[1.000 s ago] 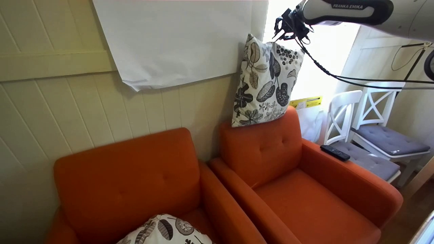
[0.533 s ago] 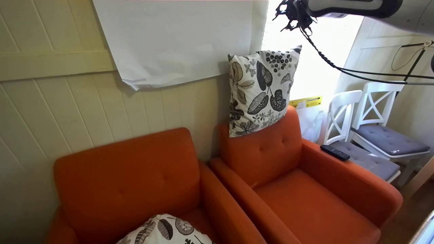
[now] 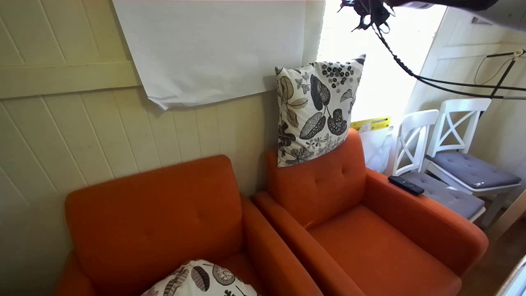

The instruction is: Put the pillow on the back of the sofa

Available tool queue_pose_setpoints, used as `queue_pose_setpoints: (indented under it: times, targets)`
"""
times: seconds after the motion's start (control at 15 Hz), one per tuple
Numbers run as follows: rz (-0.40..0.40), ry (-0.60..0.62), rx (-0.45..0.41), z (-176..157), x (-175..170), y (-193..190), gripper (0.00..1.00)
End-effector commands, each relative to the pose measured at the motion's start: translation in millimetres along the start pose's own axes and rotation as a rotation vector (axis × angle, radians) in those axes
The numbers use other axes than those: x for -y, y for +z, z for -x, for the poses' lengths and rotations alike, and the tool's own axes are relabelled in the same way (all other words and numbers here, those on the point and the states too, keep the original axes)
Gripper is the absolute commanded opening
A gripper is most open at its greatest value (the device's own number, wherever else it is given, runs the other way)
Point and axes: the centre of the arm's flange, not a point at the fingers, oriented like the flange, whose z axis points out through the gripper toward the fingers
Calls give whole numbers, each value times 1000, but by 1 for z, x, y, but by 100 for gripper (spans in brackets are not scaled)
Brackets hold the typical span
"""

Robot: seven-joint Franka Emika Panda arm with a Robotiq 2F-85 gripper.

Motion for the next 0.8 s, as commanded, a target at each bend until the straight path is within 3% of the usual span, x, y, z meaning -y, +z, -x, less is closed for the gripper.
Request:
queue_pose_setpoints:
  times: [0.0,0.33,0.67,0.73]
  targets:
    - [120,-30,72,-44,4,-64,100]
    - [390,-47,195,-56,-64,-139,100]
    - [533,137,362,-43,-140,-155,100]
    - [514,58,300,-65,-102,-148,100]
